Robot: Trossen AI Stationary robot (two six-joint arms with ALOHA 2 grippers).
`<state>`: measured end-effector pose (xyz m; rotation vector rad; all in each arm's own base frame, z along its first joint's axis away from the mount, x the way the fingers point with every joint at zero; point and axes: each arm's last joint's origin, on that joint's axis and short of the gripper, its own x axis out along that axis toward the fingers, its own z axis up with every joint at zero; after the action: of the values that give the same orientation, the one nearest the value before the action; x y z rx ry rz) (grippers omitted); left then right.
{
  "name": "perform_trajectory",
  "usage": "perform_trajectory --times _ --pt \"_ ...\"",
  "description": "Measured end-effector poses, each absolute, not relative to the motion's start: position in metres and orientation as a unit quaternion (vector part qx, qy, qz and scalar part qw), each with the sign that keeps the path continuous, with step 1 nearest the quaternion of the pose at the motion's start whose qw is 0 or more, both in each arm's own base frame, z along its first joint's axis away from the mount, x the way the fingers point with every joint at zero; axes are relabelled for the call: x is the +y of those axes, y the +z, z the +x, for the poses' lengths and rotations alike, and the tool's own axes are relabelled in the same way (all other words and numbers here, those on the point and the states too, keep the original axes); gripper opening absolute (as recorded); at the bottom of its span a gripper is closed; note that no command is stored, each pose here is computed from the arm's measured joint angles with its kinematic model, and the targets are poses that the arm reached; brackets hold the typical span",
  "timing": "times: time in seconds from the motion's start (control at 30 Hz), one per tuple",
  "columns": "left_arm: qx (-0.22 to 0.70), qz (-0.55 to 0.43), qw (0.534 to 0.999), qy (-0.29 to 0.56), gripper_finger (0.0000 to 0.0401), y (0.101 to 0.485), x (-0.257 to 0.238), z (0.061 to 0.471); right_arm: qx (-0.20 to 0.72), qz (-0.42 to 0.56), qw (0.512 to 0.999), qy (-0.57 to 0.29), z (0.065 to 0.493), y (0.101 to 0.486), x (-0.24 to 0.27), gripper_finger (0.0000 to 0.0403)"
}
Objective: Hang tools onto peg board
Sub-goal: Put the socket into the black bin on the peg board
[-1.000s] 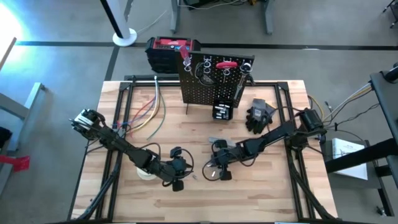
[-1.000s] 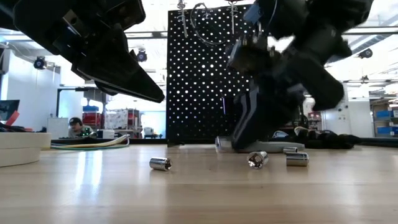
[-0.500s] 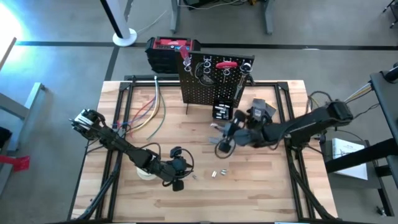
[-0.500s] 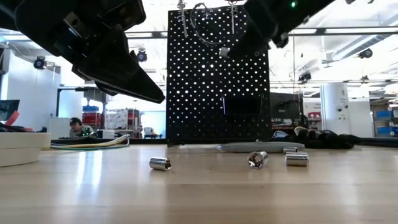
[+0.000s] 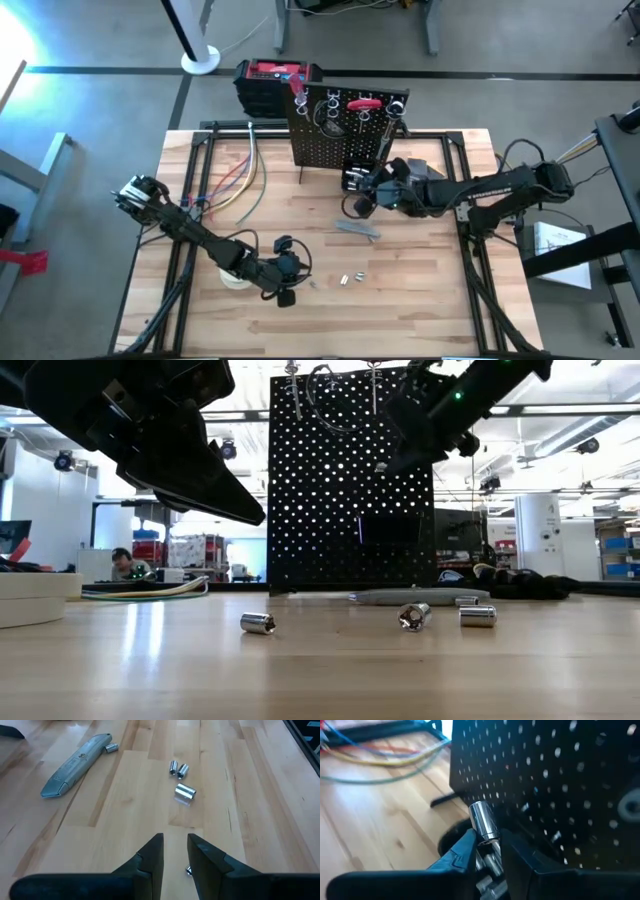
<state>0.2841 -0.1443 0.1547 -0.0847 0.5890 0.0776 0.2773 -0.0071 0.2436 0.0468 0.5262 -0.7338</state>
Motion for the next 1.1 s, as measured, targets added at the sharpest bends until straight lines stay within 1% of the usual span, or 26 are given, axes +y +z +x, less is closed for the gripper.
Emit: perform_trajectory --times 0.17,0.43,0.57,0.73,0.97,1.1 --pt "0.291 -0.041 0.955 0.039 0.0077 0.154 -0.144 0.284 0.257 0.035 0.896 -0.36 0.276 0.242 -0.008 0.0099" --pt "0.291 -0.047 0.955 0.04 0.0077 0.154 -0.144 0.284 0.262 0.073 0.886 -0.376 0.273 0.238 -0.008 0.0185" --pt "0.292 -0.048 0.954 0.041 0.0077 0.154 -0.144 0.284 0.298 0.09 0.883 -0.351 0.268 0.232 0.002 0.0207" --pt "0.298 -0.044 0.952 0.043 0.0077 0.153 -0.144 0.283 0.363 0.095 0.869 -0.323 0.254 0.212 0.033 0.0204" --pt "0.293 -0.026 0.952 0.08 0.0077 0.152 -0.141 0.282 0.386 0.103 0.875 -0.274 0.239 0.185 0.083 0.0176" --pt "0.288 -0.01 0.952 0.105 0.0077 0.152 -0.139 0.282 0.389 0.124 0.866 -0.289 0.238 0.167 0.1 0.0164"
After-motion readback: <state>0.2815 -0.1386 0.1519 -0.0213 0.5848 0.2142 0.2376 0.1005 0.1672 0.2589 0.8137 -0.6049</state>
